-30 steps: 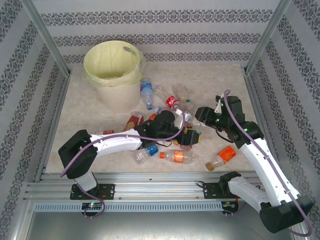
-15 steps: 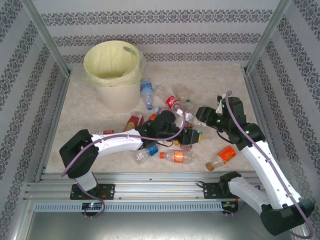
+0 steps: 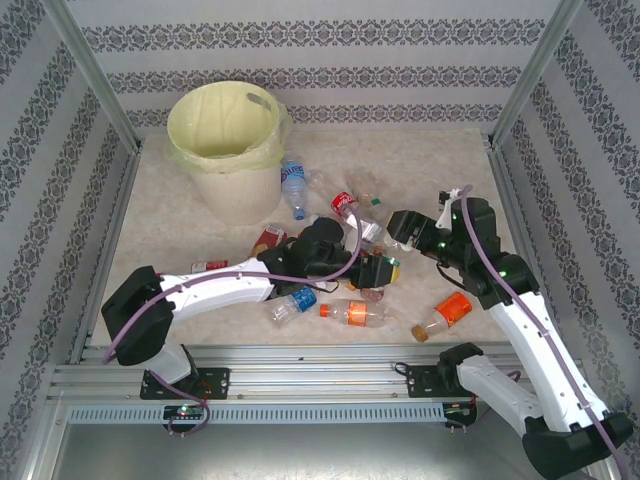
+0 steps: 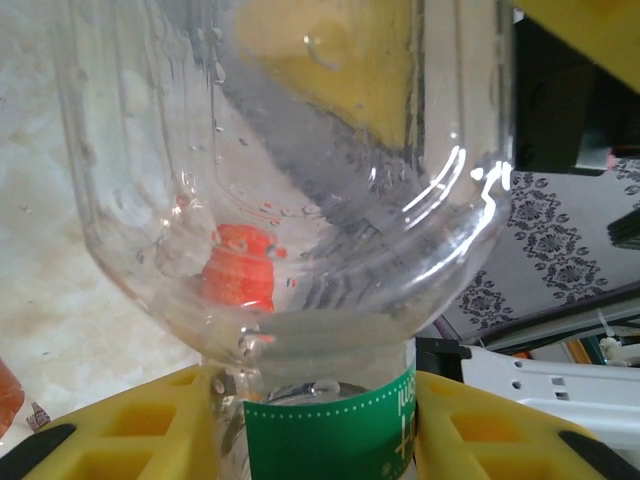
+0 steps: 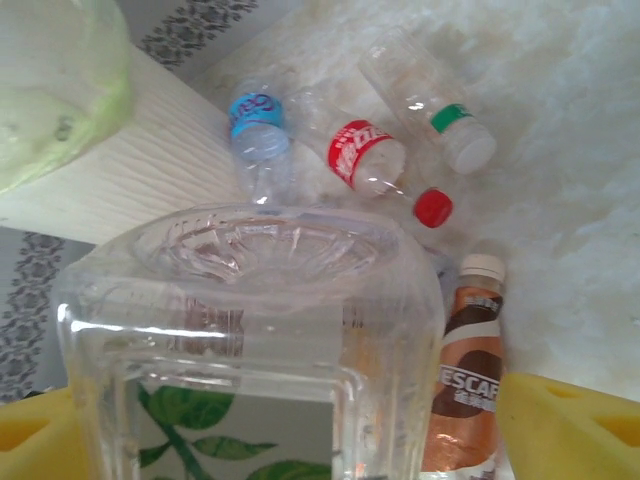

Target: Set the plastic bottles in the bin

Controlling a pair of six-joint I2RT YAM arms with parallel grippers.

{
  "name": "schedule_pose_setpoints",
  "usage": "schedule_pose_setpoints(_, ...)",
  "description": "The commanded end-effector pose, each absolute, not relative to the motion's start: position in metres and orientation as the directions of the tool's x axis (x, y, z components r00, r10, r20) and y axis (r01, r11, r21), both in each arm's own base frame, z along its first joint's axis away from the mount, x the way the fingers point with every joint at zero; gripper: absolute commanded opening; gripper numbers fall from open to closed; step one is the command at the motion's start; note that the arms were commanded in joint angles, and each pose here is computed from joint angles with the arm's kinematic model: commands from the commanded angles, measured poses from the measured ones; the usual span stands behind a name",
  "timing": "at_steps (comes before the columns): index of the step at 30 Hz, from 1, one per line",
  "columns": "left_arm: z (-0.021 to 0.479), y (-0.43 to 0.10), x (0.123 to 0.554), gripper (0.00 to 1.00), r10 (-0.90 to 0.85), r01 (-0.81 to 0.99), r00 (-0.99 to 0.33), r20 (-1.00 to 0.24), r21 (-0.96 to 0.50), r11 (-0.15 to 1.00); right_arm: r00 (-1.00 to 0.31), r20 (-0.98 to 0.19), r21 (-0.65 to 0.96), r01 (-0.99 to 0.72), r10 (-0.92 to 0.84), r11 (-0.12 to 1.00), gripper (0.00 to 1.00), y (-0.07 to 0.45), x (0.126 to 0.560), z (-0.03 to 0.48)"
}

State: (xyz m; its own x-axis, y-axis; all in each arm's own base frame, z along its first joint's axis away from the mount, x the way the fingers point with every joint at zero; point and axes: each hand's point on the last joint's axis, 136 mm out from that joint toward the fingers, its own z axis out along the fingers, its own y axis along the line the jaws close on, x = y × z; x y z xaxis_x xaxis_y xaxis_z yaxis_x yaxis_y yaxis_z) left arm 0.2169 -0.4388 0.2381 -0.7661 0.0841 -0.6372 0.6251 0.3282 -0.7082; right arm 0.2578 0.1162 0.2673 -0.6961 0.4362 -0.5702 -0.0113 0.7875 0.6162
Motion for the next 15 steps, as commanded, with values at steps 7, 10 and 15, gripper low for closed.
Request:
schedule_pose_setpoints(7,0.263,-0.398,0.230,0.37,0.083,0.664,-0.707,-0.702,-0.620,0.418,-0.691,-0.635,0.682,-0.293,0.345,0.670,0.98,0.144,0.216,0.318)
schedule_pose_setpoints(10,0.267,-0.382,0.236,0.38,0.118,0.672,-0.688,-0.716,-0.567,0.476,-0.677,-0.660,0.679,-0.351,0.326,0.645,0.98,0.147,0.202,0.327)
schedule_pose_setpoints(15,0.282,-0.346,0.255,0.38,0.162,0.660,-0.666,-0.728,-0.474,0.583,-0.665,-0.682,0.668,-0.395,0.306,0.631,0.98,0.146,0.186,0.330)
